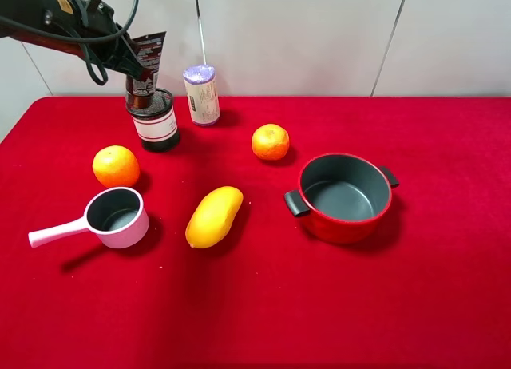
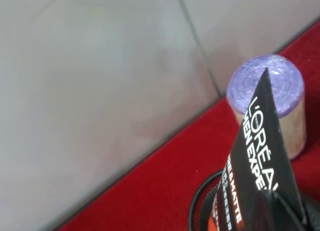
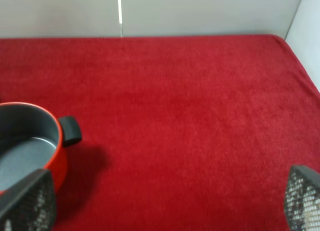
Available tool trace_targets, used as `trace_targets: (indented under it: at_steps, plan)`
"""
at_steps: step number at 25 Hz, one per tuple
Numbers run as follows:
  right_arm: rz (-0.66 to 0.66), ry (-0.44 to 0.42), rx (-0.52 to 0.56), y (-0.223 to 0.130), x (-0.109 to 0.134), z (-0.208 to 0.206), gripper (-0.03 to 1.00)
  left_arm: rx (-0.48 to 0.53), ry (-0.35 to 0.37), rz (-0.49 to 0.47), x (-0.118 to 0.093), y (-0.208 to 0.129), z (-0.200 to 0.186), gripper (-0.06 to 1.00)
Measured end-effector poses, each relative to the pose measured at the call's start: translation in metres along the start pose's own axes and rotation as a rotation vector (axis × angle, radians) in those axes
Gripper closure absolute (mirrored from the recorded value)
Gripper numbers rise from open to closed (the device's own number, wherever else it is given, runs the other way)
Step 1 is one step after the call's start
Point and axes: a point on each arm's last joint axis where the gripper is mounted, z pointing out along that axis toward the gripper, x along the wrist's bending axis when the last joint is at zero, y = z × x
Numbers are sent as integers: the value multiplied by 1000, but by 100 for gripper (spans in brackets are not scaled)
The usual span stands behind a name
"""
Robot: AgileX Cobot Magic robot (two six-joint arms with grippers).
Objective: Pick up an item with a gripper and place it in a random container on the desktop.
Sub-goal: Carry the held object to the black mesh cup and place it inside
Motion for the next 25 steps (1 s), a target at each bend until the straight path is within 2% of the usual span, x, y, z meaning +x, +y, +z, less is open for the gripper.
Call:
trace_targets:
  at_steps: [7,13,25]
  plan:
    - [0,0,0,0,0,0,27,-2,7,4,2,-1,0,94]
    - [0,0,0,0,0,0,27,-45,22,4,4,3,0,94]
    - [0,0,0,0,0,0,27,-29,13,4,0,-3,8,94]
